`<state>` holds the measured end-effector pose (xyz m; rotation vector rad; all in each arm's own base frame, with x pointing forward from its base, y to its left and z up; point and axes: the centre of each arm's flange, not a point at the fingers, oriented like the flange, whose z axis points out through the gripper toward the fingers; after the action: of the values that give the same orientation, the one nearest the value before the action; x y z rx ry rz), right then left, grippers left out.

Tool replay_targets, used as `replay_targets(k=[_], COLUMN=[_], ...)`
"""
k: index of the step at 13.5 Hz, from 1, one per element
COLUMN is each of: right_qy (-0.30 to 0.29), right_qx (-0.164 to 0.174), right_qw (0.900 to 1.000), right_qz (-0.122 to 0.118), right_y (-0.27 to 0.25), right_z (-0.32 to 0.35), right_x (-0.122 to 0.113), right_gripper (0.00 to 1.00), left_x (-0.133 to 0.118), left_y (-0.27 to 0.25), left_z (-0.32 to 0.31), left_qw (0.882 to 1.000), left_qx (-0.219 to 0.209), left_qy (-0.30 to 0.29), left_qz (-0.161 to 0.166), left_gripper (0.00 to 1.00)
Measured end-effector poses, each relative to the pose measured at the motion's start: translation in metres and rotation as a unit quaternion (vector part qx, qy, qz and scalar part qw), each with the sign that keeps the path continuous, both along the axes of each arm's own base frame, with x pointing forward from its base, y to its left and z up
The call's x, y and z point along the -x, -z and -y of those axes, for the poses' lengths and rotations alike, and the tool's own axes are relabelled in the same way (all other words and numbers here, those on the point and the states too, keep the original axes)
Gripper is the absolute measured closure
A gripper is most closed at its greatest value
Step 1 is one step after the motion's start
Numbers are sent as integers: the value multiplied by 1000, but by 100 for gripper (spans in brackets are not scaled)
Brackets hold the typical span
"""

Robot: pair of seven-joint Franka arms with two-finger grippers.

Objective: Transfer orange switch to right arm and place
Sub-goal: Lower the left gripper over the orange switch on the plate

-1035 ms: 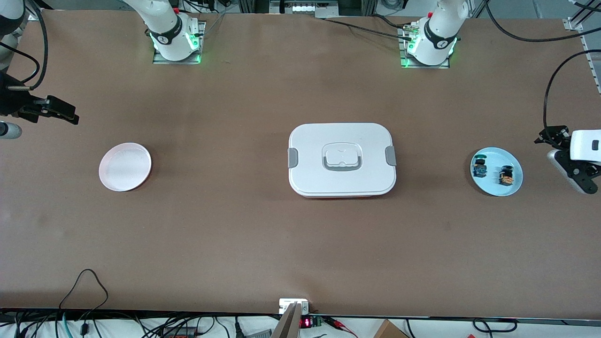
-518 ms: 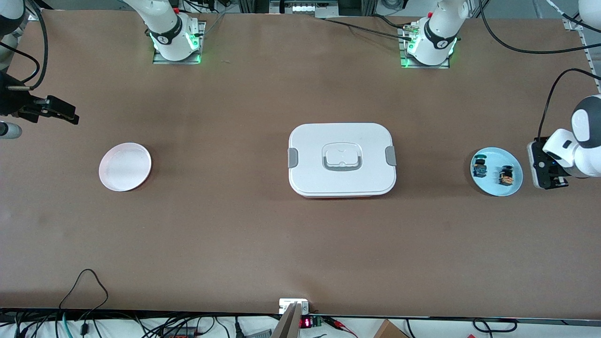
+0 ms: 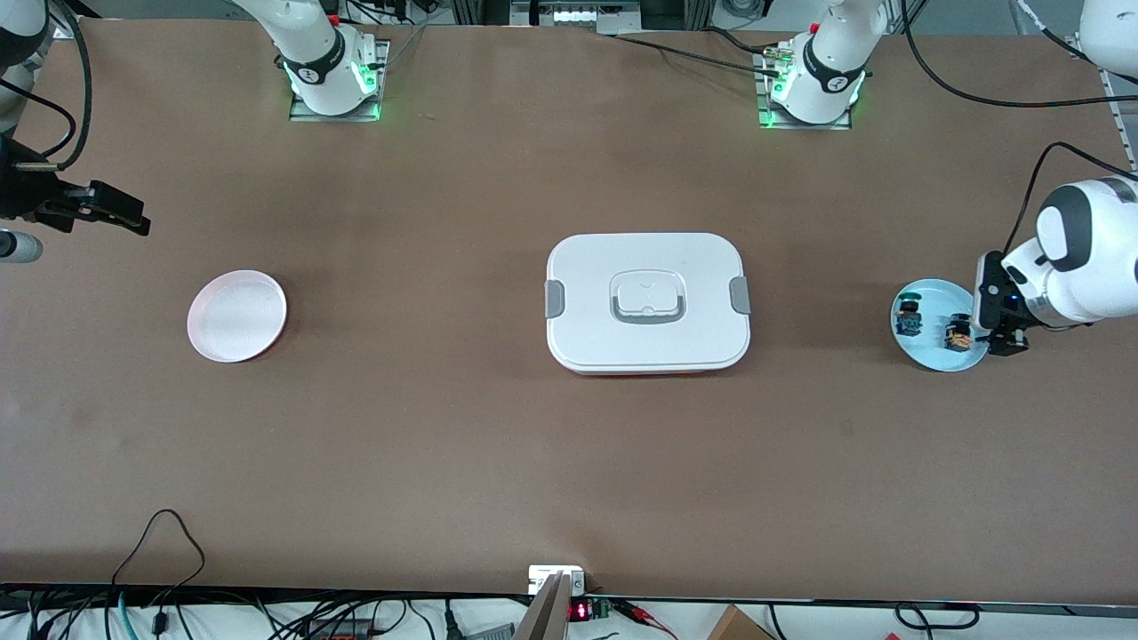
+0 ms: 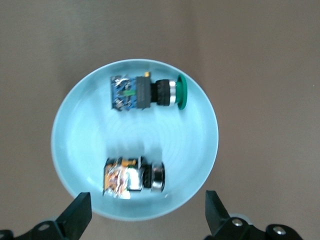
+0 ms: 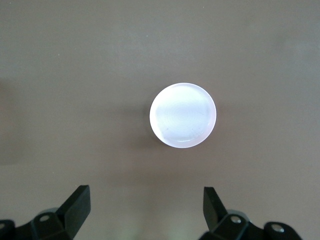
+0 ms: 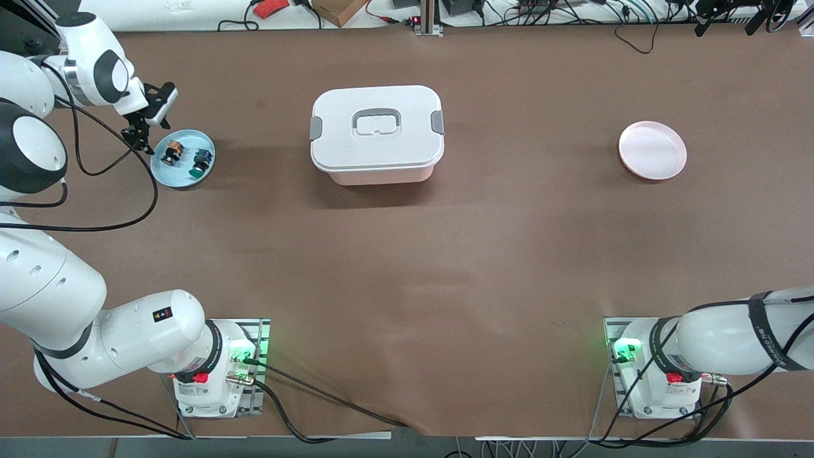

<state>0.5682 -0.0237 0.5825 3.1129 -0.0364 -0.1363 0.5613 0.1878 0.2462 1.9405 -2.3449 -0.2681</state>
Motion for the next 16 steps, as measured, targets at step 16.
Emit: replay_targets(k=[16], right_qy=[0], right_qx=[0], right_qw=[1000], right_qz=[0], right_y=[0], right_z=[-1], right_x=[0], right_gripper=[0], left_x=[0], left_y=[44], left_z=[-14], left_qw=[999], left_qx=[42], left_qy=[23], left_qz=[24], left_gripper=[0])
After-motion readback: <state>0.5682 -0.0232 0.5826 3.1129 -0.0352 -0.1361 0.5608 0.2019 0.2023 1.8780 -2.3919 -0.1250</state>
